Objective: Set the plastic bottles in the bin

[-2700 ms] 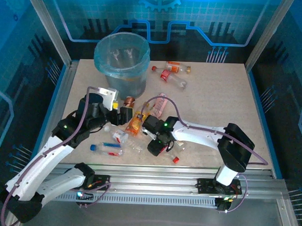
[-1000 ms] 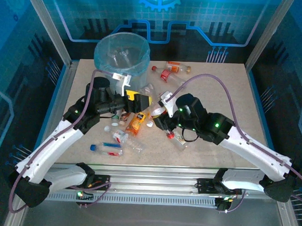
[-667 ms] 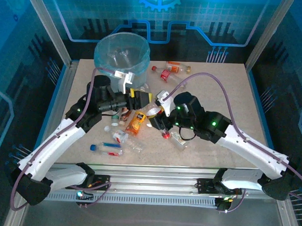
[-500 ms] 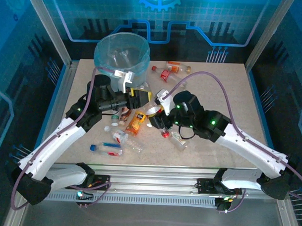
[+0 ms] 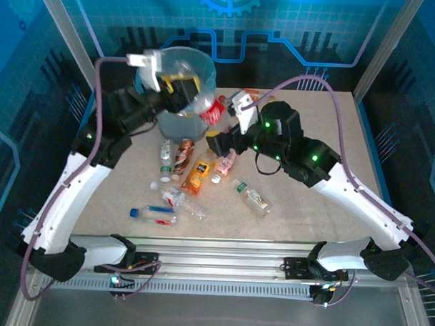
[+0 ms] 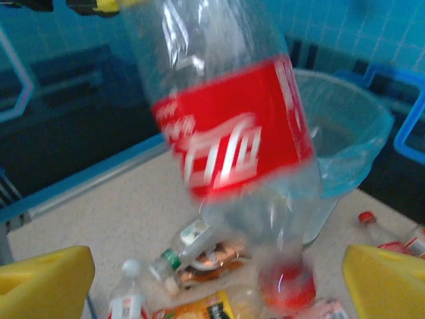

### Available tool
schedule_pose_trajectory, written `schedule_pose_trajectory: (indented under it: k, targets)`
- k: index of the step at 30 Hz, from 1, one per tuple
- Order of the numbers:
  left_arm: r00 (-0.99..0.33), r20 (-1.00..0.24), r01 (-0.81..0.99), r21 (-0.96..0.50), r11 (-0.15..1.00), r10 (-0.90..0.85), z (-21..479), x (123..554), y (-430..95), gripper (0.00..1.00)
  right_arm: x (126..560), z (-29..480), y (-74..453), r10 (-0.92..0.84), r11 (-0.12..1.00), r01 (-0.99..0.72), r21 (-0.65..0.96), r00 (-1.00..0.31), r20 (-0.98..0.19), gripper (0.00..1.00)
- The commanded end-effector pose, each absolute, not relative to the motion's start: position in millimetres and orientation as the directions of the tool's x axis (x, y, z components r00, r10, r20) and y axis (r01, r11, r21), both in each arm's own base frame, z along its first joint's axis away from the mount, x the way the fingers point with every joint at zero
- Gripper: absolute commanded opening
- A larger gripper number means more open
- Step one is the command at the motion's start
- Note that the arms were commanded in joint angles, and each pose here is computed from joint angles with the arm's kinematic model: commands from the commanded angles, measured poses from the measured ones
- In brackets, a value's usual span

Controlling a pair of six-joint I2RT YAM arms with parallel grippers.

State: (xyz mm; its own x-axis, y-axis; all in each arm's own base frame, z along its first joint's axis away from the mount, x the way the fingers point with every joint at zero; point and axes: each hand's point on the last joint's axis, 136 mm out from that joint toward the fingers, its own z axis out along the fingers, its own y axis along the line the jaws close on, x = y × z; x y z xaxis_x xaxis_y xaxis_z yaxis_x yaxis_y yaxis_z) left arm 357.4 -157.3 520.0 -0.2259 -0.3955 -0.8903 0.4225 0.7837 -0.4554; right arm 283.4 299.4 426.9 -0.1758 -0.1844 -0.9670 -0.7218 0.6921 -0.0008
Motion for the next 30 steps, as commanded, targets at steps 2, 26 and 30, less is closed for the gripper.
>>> schedule_pose_trajectory:
  k: [2,26,30]
  targets:
    - [-0.111,-0.91,0.25,-0.415,0.875,-0.4,541,398,-105,0.51,306,461,286,-0.137,0.741,-0.67,-0.032,-0.105,-0.985,0.99]
    - [-0.321,-0.945,0.016,-0.075,0.997,-0.066,441,538,-60,0.55,375,432,335,-0.132,0.626,-0.758,0.184,-0.335,-0.933,0.95]
    - [-0.405,-0.913,0.03,-0.072,0.997,-0.054,399,547,-60,0.56,382,420,346,-0.145,0.609,-0.761,0.226,-0.386,-0.911,0.94]
